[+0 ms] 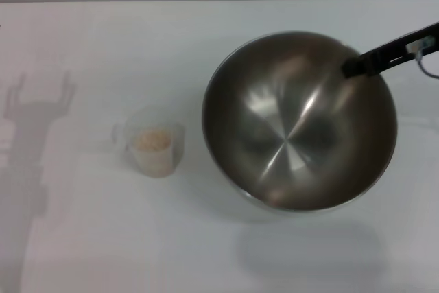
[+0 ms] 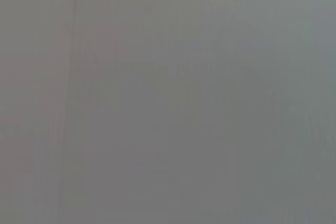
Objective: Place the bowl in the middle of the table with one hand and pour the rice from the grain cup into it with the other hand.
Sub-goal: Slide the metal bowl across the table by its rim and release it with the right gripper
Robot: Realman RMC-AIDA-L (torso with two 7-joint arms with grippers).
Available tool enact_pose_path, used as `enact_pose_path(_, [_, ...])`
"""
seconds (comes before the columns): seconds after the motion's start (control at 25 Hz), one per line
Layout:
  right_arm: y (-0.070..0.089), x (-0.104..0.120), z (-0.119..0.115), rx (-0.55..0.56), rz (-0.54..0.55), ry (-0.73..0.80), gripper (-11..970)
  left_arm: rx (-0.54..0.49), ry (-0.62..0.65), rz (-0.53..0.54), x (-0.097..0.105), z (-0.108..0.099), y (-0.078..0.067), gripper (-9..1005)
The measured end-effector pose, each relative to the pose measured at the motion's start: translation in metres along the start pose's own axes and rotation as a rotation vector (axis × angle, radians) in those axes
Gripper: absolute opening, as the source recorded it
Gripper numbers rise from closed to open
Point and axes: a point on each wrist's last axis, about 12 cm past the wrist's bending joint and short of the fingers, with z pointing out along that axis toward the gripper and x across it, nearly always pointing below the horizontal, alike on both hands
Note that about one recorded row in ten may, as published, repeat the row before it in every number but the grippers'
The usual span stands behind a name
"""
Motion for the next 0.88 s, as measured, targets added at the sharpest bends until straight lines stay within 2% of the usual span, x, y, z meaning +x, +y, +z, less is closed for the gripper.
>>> enact_pose_path(0.28, [0.006,-0.002,0.031,-0.056,-0.005,0.065,30,0.000,0.000,0.000,0.000,0.000,0.000,789])
enact_pose_path(0.48, [0.005,0.000,0.041,-0.056,0.005,0.098,30,0.001,-0.001,0.000,0.000,-0.001,0.000,788])
enact_pose_path(0.8, [0.003,0.000,0.043,-0.037,0.009,0.118,29,0.002,-0.003,0.000,0.000,-0.003,0.000,787])
enact_pose_path(0.88, [0.003,-0.001,0.043,-0.037,0.005,0.116,62,0.003,-0.007,-0.001,-0.001,-0.003,0.000,787])
